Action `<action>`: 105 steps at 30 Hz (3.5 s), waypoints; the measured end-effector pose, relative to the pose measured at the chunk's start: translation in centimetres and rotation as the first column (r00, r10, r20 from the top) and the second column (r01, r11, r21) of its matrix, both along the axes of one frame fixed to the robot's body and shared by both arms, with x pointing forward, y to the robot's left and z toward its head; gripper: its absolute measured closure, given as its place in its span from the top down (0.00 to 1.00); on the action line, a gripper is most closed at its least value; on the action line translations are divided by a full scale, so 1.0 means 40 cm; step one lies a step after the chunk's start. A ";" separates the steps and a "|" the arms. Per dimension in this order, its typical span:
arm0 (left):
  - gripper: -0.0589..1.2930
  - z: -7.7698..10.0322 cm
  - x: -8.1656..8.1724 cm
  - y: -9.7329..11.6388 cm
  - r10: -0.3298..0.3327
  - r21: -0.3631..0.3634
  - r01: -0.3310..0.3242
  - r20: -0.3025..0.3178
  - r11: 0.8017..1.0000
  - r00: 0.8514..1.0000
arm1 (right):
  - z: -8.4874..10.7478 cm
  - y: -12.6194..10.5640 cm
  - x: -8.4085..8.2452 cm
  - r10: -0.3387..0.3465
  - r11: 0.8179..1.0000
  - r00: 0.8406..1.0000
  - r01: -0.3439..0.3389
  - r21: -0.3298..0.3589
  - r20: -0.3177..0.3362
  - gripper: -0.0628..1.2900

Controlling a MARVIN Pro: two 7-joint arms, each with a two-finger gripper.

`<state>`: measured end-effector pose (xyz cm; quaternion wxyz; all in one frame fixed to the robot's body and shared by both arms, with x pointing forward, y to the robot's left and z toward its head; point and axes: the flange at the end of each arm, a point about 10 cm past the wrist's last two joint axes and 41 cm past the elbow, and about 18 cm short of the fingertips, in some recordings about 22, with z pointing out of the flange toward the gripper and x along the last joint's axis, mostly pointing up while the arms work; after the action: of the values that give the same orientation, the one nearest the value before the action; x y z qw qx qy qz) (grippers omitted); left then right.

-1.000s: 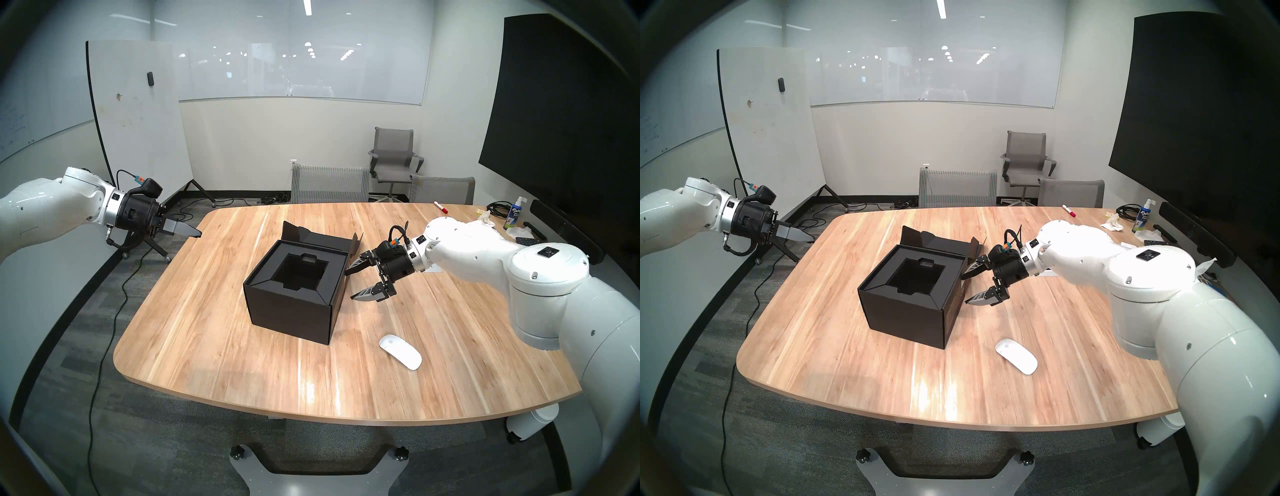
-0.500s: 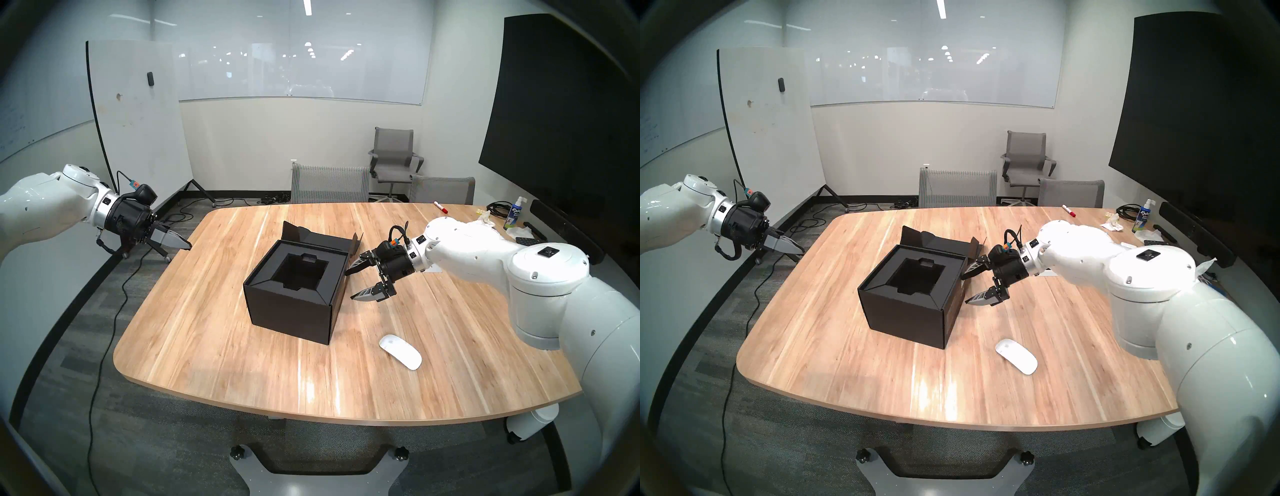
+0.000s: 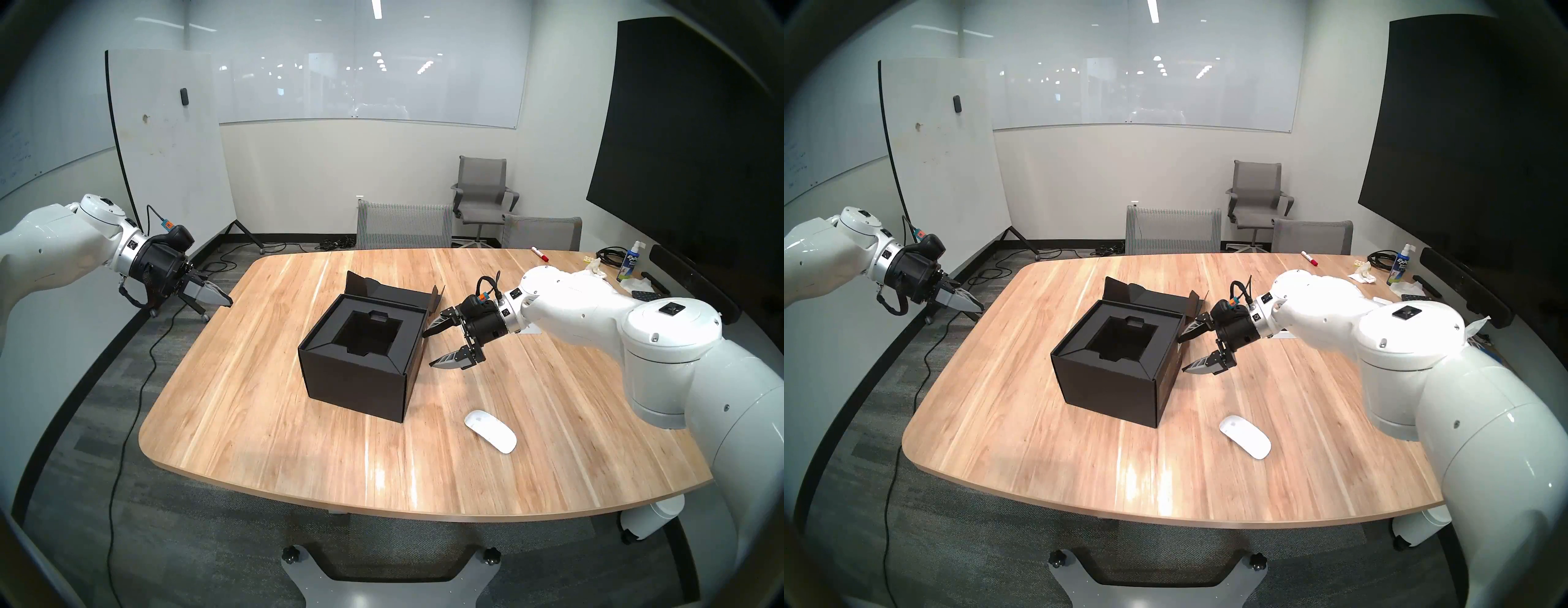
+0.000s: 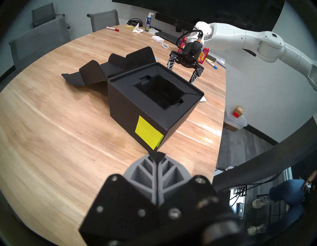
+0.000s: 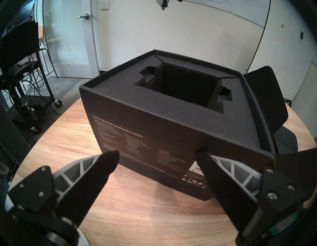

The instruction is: Open the box and place the mouse inside

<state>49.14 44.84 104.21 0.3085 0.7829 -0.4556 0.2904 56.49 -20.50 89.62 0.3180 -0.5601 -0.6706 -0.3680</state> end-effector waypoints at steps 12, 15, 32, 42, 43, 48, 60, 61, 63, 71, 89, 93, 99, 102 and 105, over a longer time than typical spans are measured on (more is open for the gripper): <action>0.03 -0.001 0.010 -0.002 -0.017 0.011 0.016 0.026 1.000 1.000 | 0.000 0.000 0.000 0.000 1.000 1.000 0.000 0.001 0.000 0.94; 0.03 -0.002 0.012 -0.002 -0.020 0.014 0.020 0.031 1.000 0.999 | 0.000 0.000 0.000 0.000 1.000 1.000 0.000 0.001 0.000 0.94; 0.03 -0.006 0.017 -0.002 -0.031 0.022 0.030 0.045 0.999 0.998 | 0.000 0.000 0.000 -0.001 1.000 1.000 0.001 0.001 0.000 0.94; 0.03 -0.008 0.019 -0.003 -0.035 0.025 0.033 0.049 0.999 0.998 | 0.000 0.000 0.000 -0.001 1.000 1.000 0.001 0.001 0.000 0.94; 0.03 -0.009 0.019 -0.003 -0.035 0.025 0.034 0.050 0.999 0.998 | 0.000 0.000 0.000 -0.001 1.000 1.000 0.001 0.001 0.000 0.94; 0.03 -0.009 0.020 -0.003 -0.036 0.025 0.035 0.052 0.999 0.998 | 0.000 0.000 0.000 -0.001 1.000 1.000 0.001 0.001 0.000 0.94; 0.03 -0.010 0.021 -0.003 -0.037 0.027 0.036 0.054 0.999 0.998 | 0.000 0.000 0.000 -0.001 1.000 1.000 0.001 0.002 0.000 0.94; 0.03 -0.010 0.021 -0.003 -0.038 0.027 0.036 0.054 0.999 0.998 | 0.000 0.000 0.000 -0.001 1.000 1.000 0.001 0.002 0.000 0.94; 0.03 -0.010 0.021 -0.003 -0.038 0.027 0.037 0.054 0.999 0.998 | 0.000 0.000 0.000 -0.001 1.000 1.000 0.001 0.002 0.000 0.94; 0.03 -0.011 0.022 -0.004 -0.039 0.027 0.038 0.055 0.999 0.998 | 0.000 0.000 0.000 -0.001 1.000 1.000 0.001 0.002 0.000 0.94; 0.03 -0.013 0.022 -0.004 -0.039 0.027 0.038 0.054 0.999 0.998 | 0.000 0.000 0.000 0.000 1.000 1.000 0.000 0.001 0.000 0.94; 0.03 -0.013 0.022 -0.004 -0.039 0.027 0.037 0.053 0.999 0.998 | 0.000 0.000 0.000 0.000 1.000 1.000 0.000 0.001 -0.001 0.94; 0.03 -0.014 0.023 -0.004 -0.038 0.026 0.037 0.053 0.999 0.998 | 0.000 0.000 -0.001 0.000 1.000 1.000 0.000 0.001 -0.004 0.94; 0.03 -0.014 0.023 -0.004 -0.037 0.026 0.036 0.052 0.999 0.998 | 0.000 0.000 -0.002 0.001 1.000 1.000 -0.001 0.000 -0.013 0.94; 0.03 -0.014 0.023 -0.004 -0.037 0.026 0.036 0.051 0.999 0.998 | 0.000 0.001 -0.003 0.004 1.000 1.000 -0.004 -0.002 -0.023 0.94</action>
<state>50.05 44.68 103.64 0.2918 0.7705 -0.4814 0.2991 56.35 -20.46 89.63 0.3259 -0.5635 -0.6682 -0.3603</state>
